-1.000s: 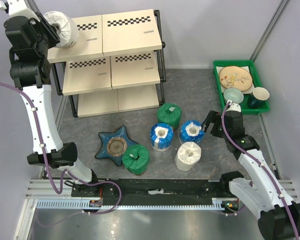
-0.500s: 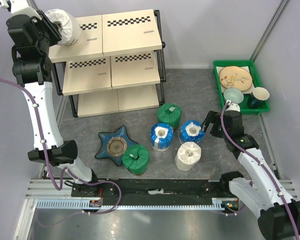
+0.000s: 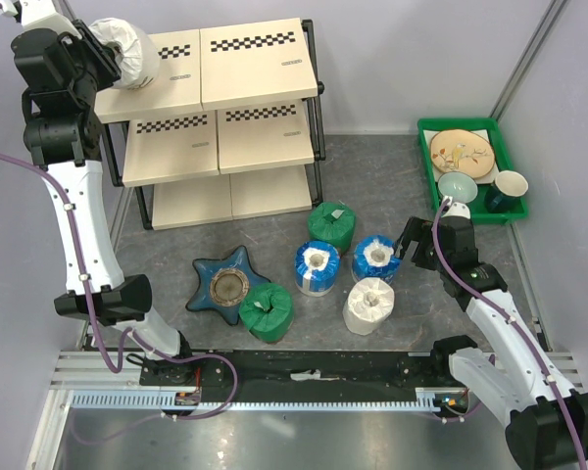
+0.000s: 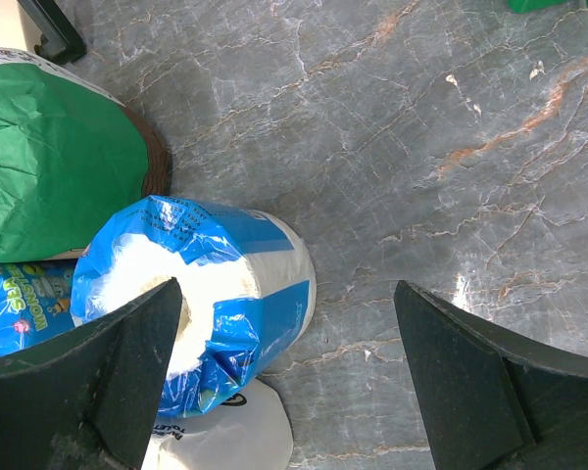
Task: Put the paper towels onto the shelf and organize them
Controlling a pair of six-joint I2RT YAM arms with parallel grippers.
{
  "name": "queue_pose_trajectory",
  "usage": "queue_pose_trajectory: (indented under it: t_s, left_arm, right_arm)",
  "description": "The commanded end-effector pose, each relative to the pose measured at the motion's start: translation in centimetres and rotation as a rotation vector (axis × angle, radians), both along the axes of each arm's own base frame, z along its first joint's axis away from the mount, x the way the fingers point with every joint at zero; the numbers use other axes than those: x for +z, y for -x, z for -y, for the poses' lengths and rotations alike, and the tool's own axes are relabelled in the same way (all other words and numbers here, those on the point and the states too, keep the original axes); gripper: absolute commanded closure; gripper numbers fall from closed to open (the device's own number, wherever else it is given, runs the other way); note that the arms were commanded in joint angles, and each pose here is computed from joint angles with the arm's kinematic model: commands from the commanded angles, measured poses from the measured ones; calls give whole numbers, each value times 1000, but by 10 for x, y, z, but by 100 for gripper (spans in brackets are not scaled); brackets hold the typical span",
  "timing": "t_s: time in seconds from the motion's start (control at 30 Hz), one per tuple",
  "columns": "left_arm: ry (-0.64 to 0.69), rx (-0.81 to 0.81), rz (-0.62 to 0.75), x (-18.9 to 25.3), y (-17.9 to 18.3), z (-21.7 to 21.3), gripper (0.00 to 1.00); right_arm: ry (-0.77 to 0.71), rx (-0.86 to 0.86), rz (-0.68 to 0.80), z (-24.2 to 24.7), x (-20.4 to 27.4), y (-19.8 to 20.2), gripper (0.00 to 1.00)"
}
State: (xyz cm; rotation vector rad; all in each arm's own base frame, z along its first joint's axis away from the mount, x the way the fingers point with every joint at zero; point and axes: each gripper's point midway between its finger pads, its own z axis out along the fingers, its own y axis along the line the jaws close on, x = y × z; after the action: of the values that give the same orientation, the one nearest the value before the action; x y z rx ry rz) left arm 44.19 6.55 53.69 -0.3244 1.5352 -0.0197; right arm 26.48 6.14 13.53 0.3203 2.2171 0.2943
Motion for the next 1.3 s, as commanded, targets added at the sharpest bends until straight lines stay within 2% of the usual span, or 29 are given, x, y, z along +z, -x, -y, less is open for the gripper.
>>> queue_pose_trajectory:
  t_s: [0.0, 0.5, 0.83, 0.97, 1.27]
  left_arm:
    - [16, -24, 90, 31, 23, 8, 68]
    - [2, -33, 116, 42, 38, 11, 69]
    - [14, -35, 40, 13, 18, 9, 66]
    - [12, -38, 46, 14, 16, 9, 64]
    - [17, -40, 28, 6, 8, 8, 49]
  right_arm:
    - [-2, 8, 10, -1, 0, 0, 2]
    - [-6, 10, 15, -2, 1, 1, 2]
    - [-8, 13, 19, -2, 2, 1, 2]
    - [-7, 11, 12, -2, 0, 2, 2]
    - [-8, 10, 13, -2, -1, 1, 2]
